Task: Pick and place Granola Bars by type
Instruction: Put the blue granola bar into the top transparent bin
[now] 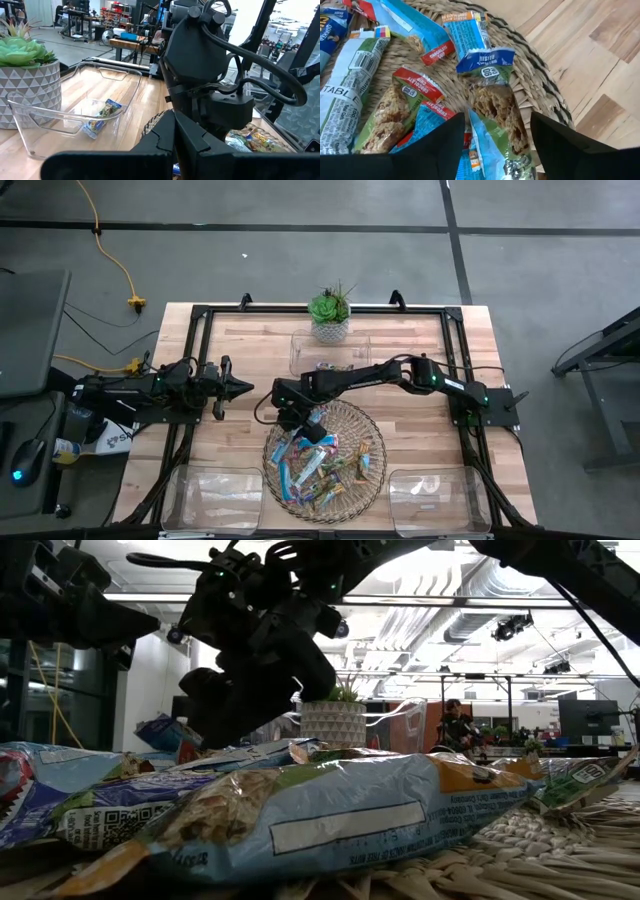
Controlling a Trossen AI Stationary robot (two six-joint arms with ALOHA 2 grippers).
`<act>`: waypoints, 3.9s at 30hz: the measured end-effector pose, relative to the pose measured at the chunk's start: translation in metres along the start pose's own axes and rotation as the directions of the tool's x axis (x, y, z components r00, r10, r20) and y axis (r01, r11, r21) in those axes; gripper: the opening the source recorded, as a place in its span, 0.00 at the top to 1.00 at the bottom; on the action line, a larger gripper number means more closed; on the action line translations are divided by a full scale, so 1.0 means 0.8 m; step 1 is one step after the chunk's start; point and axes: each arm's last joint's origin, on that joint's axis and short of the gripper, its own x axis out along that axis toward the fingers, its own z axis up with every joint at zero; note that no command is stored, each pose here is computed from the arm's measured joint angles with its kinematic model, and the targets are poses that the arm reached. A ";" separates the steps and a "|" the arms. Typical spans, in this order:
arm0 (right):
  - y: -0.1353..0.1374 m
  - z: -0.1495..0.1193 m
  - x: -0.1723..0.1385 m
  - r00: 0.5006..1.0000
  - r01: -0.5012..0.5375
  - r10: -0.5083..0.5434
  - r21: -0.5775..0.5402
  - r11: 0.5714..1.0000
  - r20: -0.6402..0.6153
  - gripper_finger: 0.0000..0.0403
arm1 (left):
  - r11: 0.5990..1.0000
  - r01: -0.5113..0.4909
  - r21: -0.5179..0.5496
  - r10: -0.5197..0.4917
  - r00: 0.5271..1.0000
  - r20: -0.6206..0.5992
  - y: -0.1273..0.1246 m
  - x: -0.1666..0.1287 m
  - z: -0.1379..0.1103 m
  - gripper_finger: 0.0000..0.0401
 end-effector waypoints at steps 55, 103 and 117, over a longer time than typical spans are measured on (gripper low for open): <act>0.010 0.045 -0.100 0.993 0.099 -0.101 0.041 0.994 0.052 0.81 | 1.000 0.000 0.000 0.000 1.000 0.000 0.000 0.000 0.000 1.00; 0.143 0.120 -0.439 0.553 0.500 -0.810 0.700 0.510 0.196 0.81 | 1.000 0.000 0.000 0.000 1.000 0.000 0.000 0.000 0.000 1.00; 0.117 0.065 -0.416 0.471 0.748 -0.825 0.637 0.186 -0.312 0.81 | 1.000 0.000 0.000 0.000 1.000 0.000 0.000 0.000 0.000 1.00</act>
